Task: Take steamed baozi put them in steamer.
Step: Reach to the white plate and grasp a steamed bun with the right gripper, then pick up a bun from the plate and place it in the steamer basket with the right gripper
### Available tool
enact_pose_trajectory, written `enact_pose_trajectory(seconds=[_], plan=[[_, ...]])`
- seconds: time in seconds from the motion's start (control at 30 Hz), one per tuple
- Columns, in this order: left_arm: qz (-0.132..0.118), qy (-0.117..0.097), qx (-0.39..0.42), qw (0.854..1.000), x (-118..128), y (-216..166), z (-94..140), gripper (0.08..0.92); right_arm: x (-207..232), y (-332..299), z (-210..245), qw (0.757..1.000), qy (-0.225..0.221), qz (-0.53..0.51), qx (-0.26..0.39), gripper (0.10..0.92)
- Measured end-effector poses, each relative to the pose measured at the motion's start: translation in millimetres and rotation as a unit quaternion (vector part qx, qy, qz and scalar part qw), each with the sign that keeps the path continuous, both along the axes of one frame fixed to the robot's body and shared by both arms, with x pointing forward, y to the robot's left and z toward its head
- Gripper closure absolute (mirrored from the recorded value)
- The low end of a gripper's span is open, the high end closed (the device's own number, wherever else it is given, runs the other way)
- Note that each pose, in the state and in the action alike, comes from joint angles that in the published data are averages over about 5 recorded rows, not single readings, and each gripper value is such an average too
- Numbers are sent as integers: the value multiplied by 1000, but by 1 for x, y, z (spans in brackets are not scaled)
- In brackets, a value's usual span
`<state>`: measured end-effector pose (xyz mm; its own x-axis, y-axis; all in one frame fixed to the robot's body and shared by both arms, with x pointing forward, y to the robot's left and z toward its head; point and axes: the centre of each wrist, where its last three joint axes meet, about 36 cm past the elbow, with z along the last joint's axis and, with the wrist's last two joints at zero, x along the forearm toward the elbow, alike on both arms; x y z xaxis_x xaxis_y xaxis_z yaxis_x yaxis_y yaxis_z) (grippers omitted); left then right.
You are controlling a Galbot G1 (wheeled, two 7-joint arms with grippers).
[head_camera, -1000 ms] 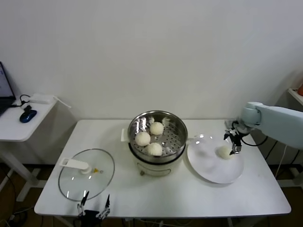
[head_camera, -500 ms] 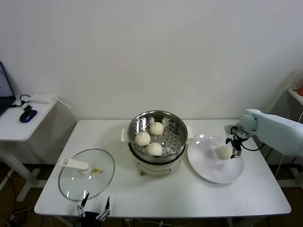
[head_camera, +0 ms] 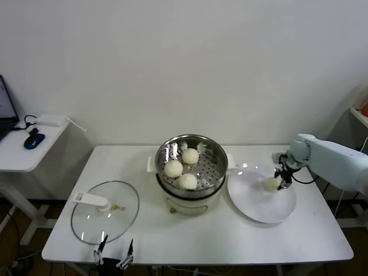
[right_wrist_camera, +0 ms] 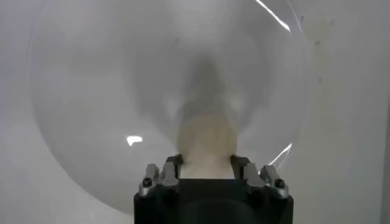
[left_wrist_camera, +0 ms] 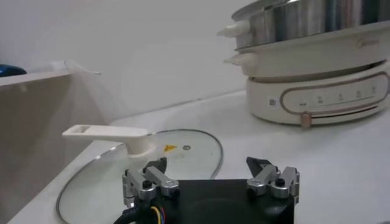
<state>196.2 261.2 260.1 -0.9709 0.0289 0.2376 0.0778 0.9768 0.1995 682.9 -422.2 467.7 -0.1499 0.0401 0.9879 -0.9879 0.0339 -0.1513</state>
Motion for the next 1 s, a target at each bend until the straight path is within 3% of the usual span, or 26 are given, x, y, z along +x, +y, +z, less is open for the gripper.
enact_pose_trajectory(seconds=[0.1, 0.3, 0.77, 1.0], plan=[[0, 0, 0, 1000, -1, 0, 0, 177, -1, -2, 3, 1000, 0, -1, 0, 524], [-2, -2, 3, 1000, -1, 1, 2, 177, 0, 3, 35, 1000, -4, 7, 8, 530], [-11, -10, 6, 1000, 4, 2, 9, 177, -11, 81, 214, 995, -40, 33, 80, 532], [-12, -13, 7, 1000, 6, 2, 11, 177, -32, 145, 261, 990, -42, 40, 125, 532]])
